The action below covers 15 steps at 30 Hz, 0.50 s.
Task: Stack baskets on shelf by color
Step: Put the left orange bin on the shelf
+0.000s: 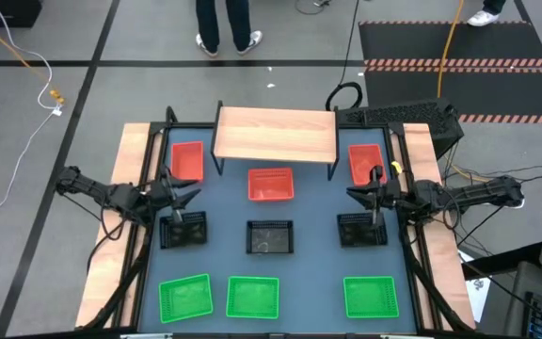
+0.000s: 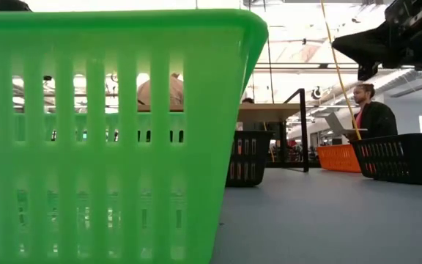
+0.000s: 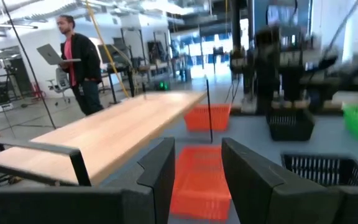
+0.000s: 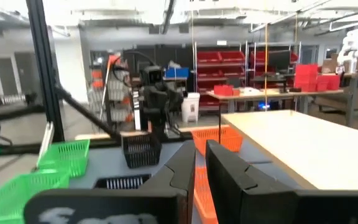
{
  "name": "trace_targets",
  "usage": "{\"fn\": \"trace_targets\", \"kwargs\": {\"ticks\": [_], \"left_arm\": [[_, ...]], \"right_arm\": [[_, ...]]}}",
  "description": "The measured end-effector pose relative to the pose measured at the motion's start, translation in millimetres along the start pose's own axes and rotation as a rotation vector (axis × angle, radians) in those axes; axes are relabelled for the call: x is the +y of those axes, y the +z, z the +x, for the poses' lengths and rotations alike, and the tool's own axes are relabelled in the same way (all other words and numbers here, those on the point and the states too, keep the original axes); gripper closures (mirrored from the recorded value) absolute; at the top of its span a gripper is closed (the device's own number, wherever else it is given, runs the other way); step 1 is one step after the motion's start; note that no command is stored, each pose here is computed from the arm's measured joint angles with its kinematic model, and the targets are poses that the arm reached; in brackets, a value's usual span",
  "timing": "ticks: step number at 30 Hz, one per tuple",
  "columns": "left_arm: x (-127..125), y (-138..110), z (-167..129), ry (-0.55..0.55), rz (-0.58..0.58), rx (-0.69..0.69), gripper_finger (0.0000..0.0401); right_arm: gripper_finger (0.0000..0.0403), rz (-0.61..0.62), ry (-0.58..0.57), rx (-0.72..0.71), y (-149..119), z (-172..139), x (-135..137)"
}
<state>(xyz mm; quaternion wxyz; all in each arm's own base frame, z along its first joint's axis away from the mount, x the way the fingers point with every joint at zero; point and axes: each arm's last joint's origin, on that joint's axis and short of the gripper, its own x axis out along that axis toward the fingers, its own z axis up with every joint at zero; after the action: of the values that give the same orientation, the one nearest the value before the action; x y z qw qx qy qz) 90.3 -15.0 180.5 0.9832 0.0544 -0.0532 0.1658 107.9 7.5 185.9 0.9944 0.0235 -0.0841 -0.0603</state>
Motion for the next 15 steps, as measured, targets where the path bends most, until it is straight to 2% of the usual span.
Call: {"fn": "trace_targets", "kwargs": {"ticks": [5,7,10,13,15], "left_arm": [[2,10,0,0.017,-0.082,-0.085,0.0265],[3,11,-1,0.018,-0.097,-0.094,0.0265],[3,12,-1,0.018,-0.148,-0.107,0.0265],[2,11,-1,0.013,-0.173,-0.094,0.0265],[2,10,0,0.016,-0.162,-0.09,0.0265]], "right_arm": [[0.0371,-0.017,-0.008,0.045,-4,0,0],[0.0371,-0.02,-0.063,0.045,-4,0,-2],[0.0371,-0.026,-0.26,0.064,-7,0,-8],[0.0371,-0.039,-0.515,0.068,-8,-2,-16],[0.0371,0.009,-0.654,0.056,-9,-3,-20]]}}
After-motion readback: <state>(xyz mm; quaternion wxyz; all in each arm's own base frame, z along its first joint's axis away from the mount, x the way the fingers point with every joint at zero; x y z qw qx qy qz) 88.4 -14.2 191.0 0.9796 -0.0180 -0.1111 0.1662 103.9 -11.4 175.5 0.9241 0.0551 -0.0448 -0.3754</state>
